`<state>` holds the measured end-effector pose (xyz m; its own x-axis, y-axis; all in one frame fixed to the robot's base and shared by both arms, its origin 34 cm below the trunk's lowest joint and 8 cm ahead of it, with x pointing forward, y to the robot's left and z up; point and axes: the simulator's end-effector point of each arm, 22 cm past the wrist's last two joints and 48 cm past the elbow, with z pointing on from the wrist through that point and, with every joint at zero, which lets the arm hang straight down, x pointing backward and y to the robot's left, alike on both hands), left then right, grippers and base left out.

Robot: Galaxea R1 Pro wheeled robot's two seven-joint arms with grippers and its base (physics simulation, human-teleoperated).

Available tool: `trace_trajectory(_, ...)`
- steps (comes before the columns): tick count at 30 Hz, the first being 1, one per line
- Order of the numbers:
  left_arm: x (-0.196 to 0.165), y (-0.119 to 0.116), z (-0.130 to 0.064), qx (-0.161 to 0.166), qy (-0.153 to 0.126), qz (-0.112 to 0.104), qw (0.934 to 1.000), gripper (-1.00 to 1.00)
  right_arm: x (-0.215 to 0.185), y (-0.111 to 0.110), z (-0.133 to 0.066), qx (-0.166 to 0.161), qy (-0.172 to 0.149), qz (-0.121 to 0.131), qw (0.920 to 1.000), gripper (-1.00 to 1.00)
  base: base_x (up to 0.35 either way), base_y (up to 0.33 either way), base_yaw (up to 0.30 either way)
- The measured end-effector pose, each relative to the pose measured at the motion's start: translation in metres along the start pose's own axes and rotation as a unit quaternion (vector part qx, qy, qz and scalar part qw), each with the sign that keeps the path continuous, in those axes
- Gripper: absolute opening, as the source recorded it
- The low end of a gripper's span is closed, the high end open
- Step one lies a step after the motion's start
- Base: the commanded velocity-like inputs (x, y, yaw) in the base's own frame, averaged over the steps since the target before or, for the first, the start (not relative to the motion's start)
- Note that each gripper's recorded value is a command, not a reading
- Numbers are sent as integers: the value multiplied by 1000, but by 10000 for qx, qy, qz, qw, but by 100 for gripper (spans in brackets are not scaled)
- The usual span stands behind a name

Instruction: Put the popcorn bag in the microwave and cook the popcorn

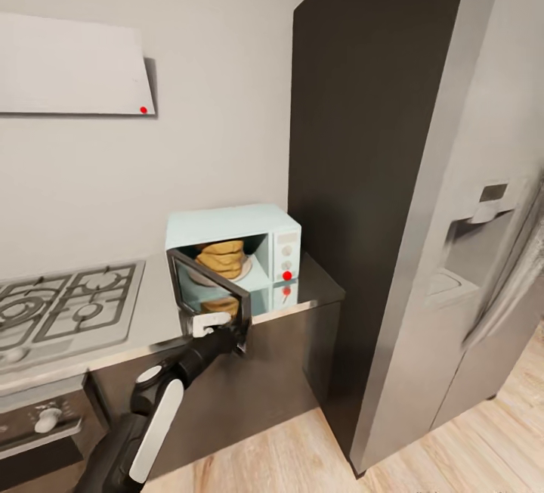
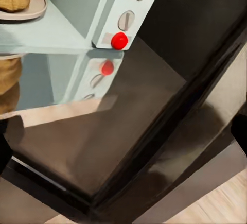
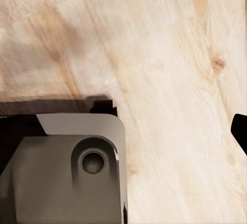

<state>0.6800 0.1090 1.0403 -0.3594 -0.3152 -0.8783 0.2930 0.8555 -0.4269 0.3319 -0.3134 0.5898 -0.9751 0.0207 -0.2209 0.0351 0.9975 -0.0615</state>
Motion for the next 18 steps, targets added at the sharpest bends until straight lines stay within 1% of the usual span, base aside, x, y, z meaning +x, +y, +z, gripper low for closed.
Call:
trace_trajectory(3, -1, -3, 1, -51, -20, -44, 10000, 100, -1, 0, 0, 0, -14, 2, 10000, 100, 150, 0, -183)
trace_trajectory(6, -2, -3, 1, -64, -38, -33, 10000, 100, -2, 0, -1, 1, -29, 6, 10000, 100, 175, 0, -167)
trace_trajectory(8, -3, -4, 0, -52, -50, -33, 10000, 100, -3, -1, -1, 5, -34, 8, 10000, 100, 132, 0, -48)
trace_trajectory(13, -3, -5, 0, -40, -47, -37, 10000, 100, -3, -1, -1, 6, -30, 7, 10000, 100, 30, 0, -7)
trace_trajectory(18, -2, -7, 0, -16, -32, -55, 10000, 100, -3, -1, -1, 7, -33, 3, 10000, 100, 250, 0, 0)
